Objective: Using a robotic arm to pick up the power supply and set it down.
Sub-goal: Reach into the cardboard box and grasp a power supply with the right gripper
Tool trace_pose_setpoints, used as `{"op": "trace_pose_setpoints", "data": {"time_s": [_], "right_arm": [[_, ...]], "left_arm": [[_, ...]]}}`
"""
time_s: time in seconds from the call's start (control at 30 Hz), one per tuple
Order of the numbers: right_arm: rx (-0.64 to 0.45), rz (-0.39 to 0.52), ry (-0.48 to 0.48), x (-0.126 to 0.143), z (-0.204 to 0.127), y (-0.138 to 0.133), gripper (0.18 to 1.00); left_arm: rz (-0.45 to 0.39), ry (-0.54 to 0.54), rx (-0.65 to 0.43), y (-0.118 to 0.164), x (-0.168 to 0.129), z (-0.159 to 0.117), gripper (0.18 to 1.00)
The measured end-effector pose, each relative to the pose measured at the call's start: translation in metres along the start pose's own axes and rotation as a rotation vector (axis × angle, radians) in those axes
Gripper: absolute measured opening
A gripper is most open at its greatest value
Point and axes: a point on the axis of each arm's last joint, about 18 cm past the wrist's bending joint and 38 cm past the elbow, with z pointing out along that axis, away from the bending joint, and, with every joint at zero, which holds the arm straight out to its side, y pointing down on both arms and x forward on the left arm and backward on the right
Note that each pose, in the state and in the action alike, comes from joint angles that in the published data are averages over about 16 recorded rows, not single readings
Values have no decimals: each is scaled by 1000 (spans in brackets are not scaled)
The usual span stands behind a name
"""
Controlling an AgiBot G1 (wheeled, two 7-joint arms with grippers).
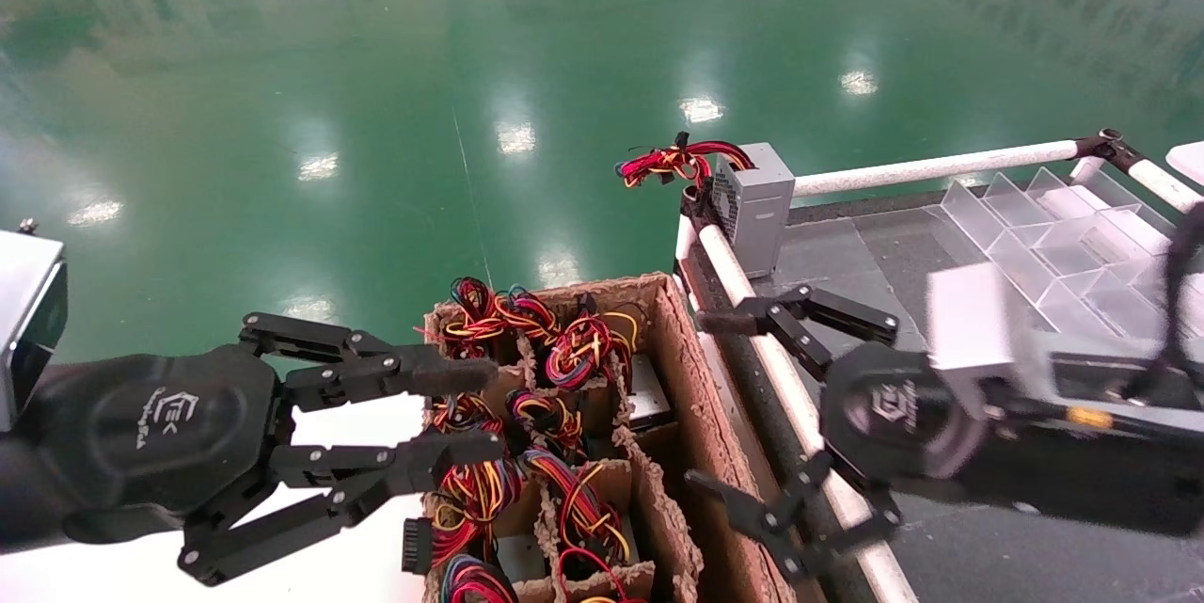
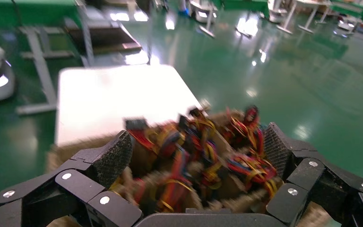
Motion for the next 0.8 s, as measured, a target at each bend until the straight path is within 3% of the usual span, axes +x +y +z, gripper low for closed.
{"op": "trace_pose_setpoints", "data": {"time_s": [0.47,0.8], "right_arm": [[-207,-158,29,49,72,35,1001],[-288,-287,7,71,118,51,1001]], "left_arm": [[0,0,0,0,0,0,617],[0,0,0,0,0,0,839]]}}
